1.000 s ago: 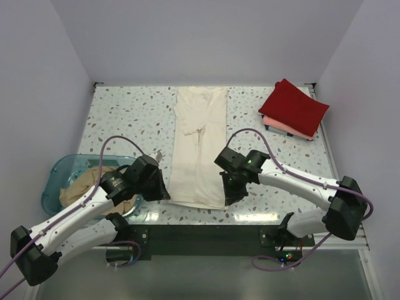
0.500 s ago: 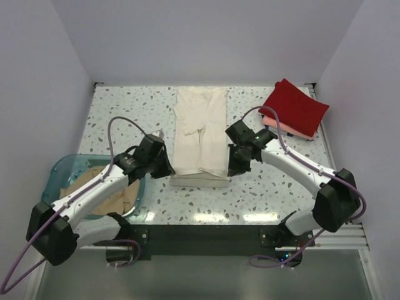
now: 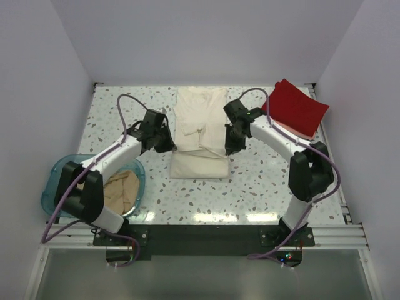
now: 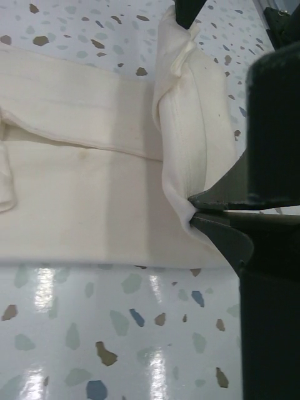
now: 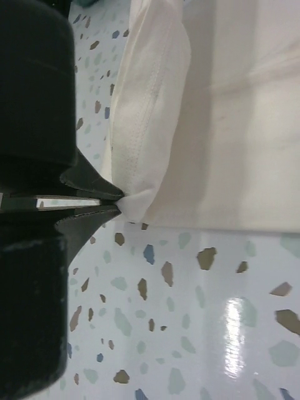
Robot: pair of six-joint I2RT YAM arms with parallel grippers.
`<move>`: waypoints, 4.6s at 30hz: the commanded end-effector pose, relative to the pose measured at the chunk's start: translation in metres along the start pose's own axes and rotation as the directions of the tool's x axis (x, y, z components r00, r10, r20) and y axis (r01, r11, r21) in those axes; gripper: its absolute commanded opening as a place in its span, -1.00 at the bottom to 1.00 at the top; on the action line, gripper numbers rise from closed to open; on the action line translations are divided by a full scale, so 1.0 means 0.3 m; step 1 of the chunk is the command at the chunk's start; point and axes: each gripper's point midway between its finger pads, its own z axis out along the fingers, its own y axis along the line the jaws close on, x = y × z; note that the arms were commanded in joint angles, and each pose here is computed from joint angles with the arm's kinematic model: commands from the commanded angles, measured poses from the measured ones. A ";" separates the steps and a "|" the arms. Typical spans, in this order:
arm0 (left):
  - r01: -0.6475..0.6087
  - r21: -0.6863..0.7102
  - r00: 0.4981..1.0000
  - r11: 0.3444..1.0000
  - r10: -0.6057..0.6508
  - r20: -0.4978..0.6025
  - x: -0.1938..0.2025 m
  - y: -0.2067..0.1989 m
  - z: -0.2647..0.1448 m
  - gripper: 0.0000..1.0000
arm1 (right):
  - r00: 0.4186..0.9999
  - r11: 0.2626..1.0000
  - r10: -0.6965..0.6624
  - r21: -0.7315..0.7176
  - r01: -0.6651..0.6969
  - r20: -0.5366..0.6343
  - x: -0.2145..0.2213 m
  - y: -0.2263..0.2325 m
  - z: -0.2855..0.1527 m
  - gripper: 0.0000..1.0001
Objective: Fold and stack the t-shirts
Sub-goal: Fold the tshirt
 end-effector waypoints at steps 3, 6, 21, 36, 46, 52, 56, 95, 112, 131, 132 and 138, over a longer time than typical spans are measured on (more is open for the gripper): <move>-0.033 0.059 0.995 0.998 0.028 0.094 -0.202 -0.041 0.061 -1.00 | 0.998 1.000 -0.029 0.001 0.029 0.064 -0.160 0.006 0.016 -1.00; -0.028 0.074 0.995 0.997 0.021 0.094 -0.257 -0.039 0.112 -1.00 | 0.997 1.000 -0.024 0.009 0.023 0.067 -0.219 0.007 0.041 -1.00; 0.021 0.062 0.995 0.998 -0.028 0.100 -0.464 -0.017 0.281 0.18 | 0.998 1.000 0.003 -0.025 -0.001 0.070 -0.458 0.039 0.155 0.00; -0.011 0.114 0.996 0.993 0.001 0.088 -0.264 0.026 0.122 0.31 | 0.994 0.988 -0.020 -0.149 0.035 0.103 -0.342 0.041 0.023 0.22; -0.033 0.073 0.999 0.997 0.036 -0.030 -0.019 0.060 0.147 0.30 | 0.998 0.977 -0.054 -0.203 0.060 0.036 -0.210 0.118 0.110 0.08; -0.060 -0.021 0.994 0.998 0.057 -0.098 0.057 0.134 0.171 0.22 | 0.998 0.982 -0.067 -0.175 0.069 0.021 -0.237 0.151 0.180 0.07; -0.070 -0.032 0.989 0.997 0.065 -0.136 0.098 0.157 0.186 0.22 | 0.998 0.987 -0.066 -0.149 0.066 0.006 -0.266 0.154 0.228 0.06; -0.066 0.024 0.992 0.998 0.068 -0.104 0.147 0.133 0.088 0.26 | 0.997 0.985 0.033 -0.169 -0.020 0.075 -0.102 0.022 0.093 0.19; -0.054 0.039 0.994 0.998 0.057 -0.091 0.137 0.128 0.074 0.27 | 0.998 0.996 0.032 -0.085 -0.037 -0.050 0.053 -0.039 0.231 -0.02; -0.007 -0.024 0.996 1.000 0.005 -0.092 0.102 0.154 0.139 0.18 | 0.984 0.995 0.041 -0.087 -0.057 -0.175 0.157 -0.051 0.326 -0.56; -0.007 -0.024 0.995 1.000 0.004 -0.096 0.102 0.154 0.141 0.15 | 0.984 0.995 0.041 -0.087 -0.057 -0.174 0.155 -0.051 0.324 -0.59; -0.008 -0.039 0.995 0.999 0.004 -0.101 0.108 0.166 0.163 0.04 | 0.985 0.995 0.033 -0.088 -0.049 -0.170 0.145 -0.045 0.314 -0.63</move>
